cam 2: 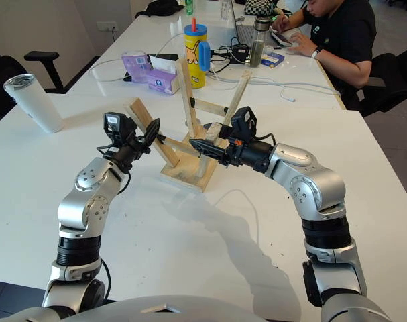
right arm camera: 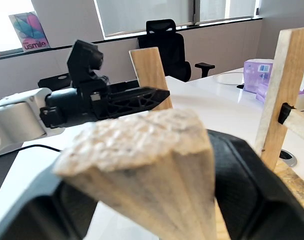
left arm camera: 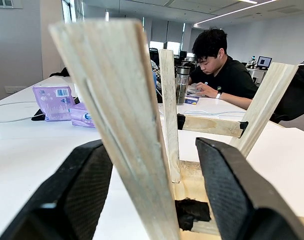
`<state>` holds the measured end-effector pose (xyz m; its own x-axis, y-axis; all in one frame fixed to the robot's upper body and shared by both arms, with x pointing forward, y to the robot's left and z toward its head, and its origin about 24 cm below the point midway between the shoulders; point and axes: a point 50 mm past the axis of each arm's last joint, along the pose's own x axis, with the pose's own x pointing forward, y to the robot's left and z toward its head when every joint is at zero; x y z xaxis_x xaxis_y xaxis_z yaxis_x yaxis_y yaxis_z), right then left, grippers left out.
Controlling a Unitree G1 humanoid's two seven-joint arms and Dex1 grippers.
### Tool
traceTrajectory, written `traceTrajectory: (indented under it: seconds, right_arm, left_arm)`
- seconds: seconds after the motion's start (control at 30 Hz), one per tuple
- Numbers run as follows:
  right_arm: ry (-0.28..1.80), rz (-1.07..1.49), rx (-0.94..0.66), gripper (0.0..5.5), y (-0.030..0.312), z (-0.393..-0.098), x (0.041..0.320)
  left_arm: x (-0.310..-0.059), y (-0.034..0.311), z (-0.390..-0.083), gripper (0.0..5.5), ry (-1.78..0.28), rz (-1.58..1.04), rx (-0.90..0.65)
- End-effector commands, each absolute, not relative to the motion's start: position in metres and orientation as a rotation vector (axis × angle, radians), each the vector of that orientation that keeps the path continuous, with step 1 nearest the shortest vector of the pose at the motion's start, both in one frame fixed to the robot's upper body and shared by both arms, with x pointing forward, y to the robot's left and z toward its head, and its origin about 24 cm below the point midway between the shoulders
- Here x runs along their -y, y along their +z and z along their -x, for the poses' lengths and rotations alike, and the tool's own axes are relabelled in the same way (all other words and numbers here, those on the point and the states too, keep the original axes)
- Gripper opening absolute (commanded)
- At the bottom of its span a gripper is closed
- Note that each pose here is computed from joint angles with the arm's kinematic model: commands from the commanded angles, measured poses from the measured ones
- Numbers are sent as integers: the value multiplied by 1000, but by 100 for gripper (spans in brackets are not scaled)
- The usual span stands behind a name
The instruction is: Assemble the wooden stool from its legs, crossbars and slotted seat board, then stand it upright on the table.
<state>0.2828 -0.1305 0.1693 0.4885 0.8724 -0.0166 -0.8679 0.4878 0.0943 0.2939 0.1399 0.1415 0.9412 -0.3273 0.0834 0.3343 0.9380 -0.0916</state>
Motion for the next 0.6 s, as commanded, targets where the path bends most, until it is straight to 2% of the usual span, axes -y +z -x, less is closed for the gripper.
traceTrajectory:
  seconds: [0.03,0.27,0.53,0.6]
  right_arm:
    - [1069,-50,-49,247,171,-283,126]
    - [1080,11,-56,234,165,-282,125]
    - [1103,42,-62,224,161,-280,126]
    - [1109,49,-64,223,161,-279,126]
  left_arm:
    - [-139,164,-295,290,-361,168,160]
    - [-151,188,-301,290,-351,337,235]
    - [-182,218,-330,290,-334,688,277]
    - [-199,229,-341,290,-316,843,292]
